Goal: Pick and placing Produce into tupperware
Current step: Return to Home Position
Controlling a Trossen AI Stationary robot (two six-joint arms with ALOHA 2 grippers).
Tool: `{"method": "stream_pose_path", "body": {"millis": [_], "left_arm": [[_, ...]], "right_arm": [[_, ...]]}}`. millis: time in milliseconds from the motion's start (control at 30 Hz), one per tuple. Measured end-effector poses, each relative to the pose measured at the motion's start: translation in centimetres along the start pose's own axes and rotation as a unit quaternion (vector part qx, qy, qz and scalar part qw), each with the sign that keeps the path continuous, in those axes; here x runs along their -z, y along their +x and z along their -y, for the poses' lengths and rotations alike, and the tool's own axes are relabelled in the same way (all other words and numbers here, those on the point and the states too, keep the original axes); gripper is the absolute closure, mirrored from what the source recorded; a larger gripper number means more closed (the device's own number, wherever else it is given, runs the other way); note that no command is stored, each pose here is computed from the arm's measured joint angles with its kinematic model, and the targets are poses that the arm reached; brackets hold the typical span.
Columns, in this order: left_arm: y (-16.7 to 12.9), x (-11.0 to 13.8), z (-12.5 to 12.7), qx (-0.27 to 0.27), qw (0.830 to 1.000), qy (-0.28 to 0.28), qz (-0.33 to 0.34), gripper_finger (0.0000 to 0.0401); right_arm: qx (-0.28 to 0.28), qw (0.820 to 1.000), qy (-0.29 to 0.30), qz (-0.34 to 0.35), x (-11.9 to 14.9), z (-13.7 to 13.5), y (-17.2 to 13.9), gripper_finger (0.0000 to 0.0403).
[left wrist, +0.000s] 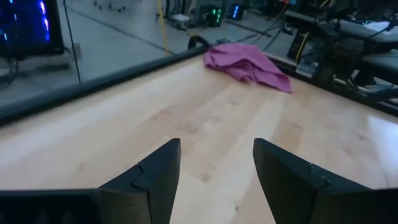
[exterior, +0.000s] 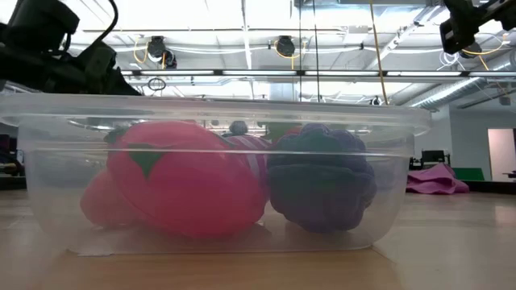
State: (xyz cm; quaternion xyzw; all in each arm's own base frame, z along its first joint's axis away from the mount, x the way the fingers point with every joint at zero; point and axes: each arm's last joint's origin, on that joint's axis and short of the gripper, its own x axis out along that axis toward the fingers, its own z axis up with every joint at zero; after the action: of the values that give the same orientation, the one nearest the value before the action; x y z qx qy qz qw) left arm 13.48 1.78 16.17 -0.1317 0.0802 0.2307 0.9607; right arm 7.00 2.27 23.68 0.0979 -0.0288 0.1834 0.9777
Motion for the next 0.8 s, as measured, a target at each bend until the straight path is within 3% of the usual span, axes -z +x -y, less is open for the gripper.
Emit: {"method": "stream_pose_path", "body": {"millis": [300,800], "left_arm": [[-0.3,-0.7,-1.5,0.014,1.0,0.011,0.003,0.0194],[-3.7,-2.5,-2.3,0.03,0.992,-0.006,0.121,0.0194]], "right_arm": [[0.005,1.0,-0.019,-0.02,1.6,0.3,0.3,0.0108],[0.041,0.998,-0.031,0.026,1.4,0.9,0.6,0.0108]]}}
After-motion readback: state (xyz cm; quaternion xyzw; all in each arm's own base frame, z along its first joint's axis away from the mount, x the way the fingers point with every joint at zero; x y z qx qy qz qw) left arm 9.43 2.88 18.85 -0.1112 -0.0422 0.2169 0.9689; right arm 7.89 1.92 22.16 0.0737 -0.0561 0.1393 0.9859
